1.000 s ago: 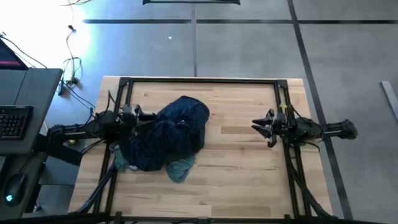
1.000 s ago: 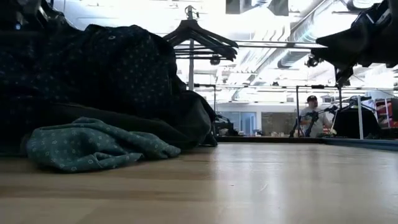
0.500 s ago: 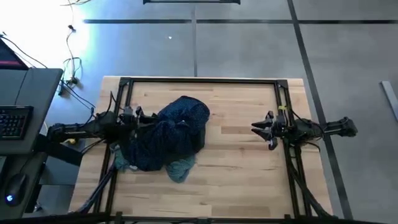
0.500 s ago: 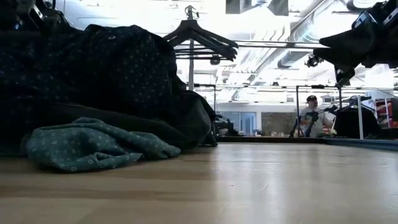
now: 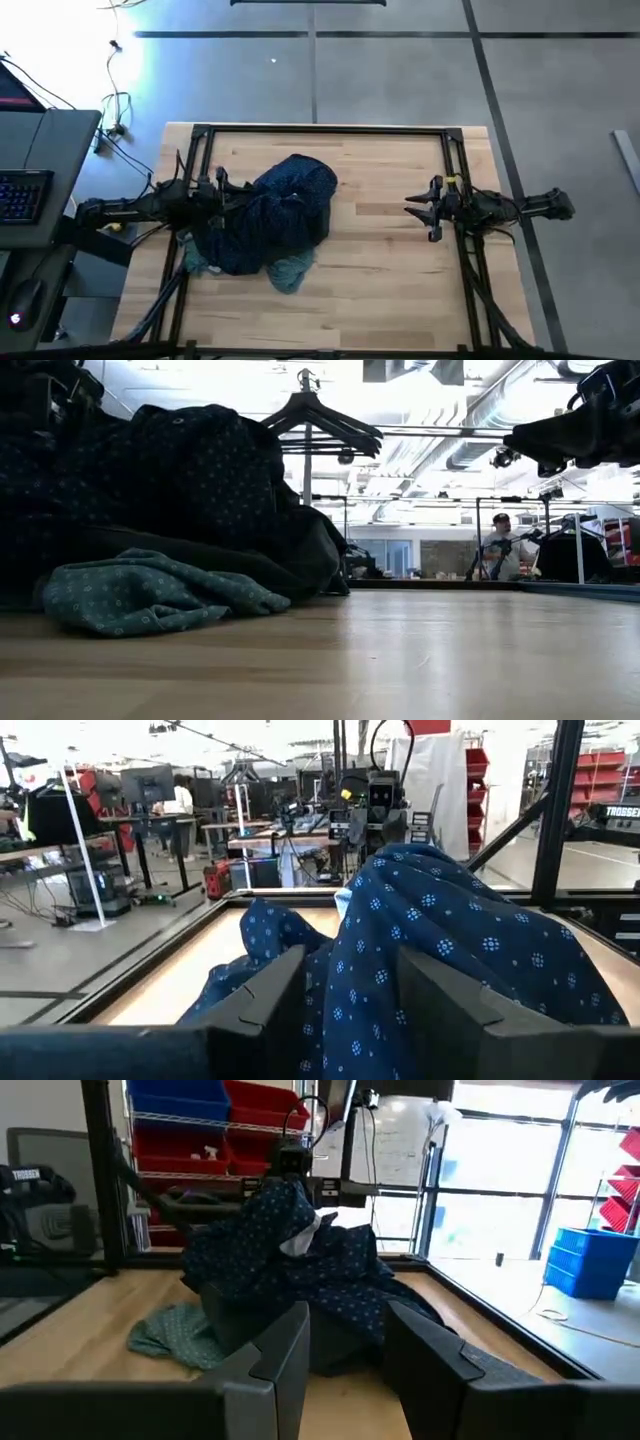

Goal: Hang clothes
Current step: Return to Home Position

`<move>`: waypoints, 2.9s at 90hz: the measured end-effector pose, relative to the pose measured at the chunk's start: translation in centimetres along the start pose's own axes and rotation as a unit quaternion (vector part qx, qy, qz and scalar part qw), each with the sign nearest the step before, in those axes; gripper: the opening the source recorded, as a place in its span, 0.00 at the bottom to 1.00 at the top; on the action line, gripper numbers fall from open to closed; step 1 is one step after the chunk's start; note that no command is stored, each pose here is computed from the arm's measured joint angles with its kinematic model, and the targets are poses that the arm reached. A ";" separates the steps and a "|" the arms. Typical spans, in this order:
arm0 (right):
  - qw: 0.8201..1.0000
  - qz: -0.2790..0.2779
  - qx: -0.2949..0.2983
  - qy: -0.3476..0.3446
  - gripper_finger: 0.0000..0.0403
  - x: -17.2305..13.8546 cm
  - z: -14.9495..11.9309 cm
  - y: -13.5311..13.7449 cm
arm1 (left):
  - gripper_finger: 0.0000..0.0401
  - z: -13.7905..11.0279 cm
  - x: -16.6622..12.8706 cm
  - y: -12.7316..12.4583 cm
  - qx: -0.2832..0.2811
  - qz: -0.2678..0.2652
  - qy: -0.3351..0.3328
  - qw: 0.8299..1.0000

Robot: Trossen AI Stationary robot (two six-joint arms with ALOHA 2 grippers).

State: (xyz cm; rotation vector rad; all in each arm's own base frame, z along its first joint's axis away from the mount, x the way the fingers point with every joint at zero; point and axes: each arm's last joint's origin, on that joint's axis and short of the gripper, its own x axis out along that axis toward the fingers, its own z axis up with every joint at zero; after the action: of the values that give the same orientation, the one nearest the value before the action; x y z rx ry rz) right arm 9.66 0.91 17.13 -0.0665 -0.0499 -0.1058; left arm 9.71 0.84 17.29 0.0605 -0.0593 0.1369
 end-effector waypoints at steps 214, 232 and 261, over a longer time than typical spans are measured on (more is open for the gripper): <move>0.992 -0.014 0.122 0.016 0.28 0.2 -0.5 -2.1 | 0.33 -0.1 0.0 0.0 -0.002 0.000 0.007 1.000; 0.992 -0.014 0.122 0.016 0.28 0.2 -0.5 -2.1 | 0.33 -0.1 0.0 0.0 -0.002 0.000 0.007 1.000; 0.992 -0.014 0.122 0.016 0.28 0.2 -0.5 -2.1 | 0.33 -0.1 0.0 0.0 -0.002 0.000 0.007 1.000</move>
State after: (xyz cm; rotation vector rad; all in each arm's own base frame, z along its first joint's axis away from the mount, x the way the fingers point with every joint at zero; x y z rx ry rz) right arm 9.68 -1.27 16.77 0.1805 -0.0321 -0.1275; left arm 9.72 0.84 17.15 0.0560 -0.0449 0.1370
